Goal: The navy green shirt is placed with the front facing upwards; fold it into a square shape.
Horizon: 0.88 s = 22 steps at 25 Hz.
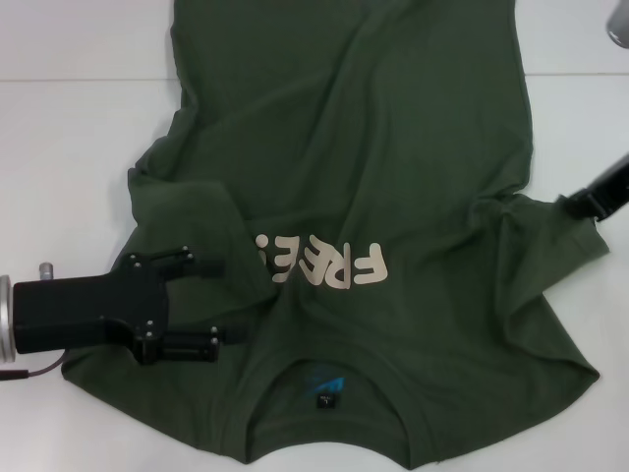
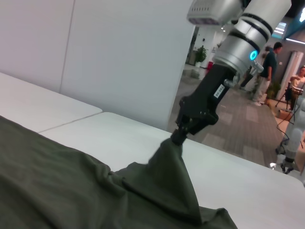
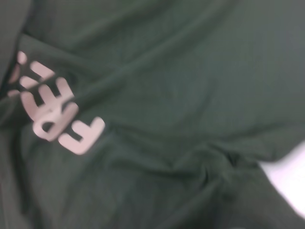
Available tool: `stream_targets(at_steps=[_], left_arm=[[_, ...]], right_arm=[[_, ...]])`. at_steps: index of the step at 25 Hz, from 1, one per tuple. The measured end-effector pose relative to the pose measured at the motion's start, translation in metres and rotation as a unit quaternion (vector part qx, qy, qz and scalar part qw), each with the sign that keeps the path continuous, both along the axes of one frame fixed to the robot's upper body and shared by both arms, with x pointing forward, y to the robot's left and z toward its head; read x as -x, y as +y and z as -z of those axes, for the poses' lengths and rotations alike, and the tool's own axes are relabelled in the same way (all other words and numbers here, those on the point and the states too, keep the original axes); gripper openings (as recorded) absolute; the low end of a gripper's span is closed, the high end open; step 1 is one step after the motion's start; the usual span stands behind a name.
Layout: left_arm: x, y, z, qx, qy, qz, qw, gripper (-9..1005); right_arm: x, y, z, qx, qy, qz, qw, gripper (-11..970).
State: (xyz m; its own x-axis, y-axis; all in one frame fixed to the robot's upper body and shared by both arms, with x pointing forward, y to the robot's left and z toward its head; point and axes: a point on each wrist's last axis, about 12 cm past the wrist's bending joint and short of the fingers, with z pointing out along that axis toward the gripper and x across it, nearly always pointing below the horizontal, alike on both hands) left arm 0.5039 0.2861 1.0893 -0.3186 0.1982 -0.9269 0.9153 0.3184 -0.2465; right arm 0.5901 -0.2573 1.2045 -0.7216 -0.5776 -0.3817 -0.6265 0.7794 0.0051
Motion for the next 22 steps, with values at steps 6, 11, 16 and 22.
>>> stream_targets(at_steps=[6, 11, 16, 22], left_arm=[[0.004, 0.004, 0.002, 0.006, 0.004, -0.014, 1.0, 917], [0.006, 0.004, 0.004, 0.008, 0.006, -0.016, 1.0, 916], [0.007, 0.005, 0.004, 0.011, 0.01, -0.02, 1.0, 916], [0.008, 0.006, 0.004, 0.014, 0.011, -0.021, 1.0, 916]], right_arm=[[-0.007, 0.027, -0.016, 0.011, -0.048, -0.054, 0.997, 3], [-0.01, 0.05, -0.019, 0.03, -0.072, -0.106, 0.991, 4], [-0.006, 0.078, -0.015, 0.04, -0.085, -0.168, 0.981, 5], [0.002, 0.106, -0.006, 0.049, -0.086, -0.243, 0.965, 6]])
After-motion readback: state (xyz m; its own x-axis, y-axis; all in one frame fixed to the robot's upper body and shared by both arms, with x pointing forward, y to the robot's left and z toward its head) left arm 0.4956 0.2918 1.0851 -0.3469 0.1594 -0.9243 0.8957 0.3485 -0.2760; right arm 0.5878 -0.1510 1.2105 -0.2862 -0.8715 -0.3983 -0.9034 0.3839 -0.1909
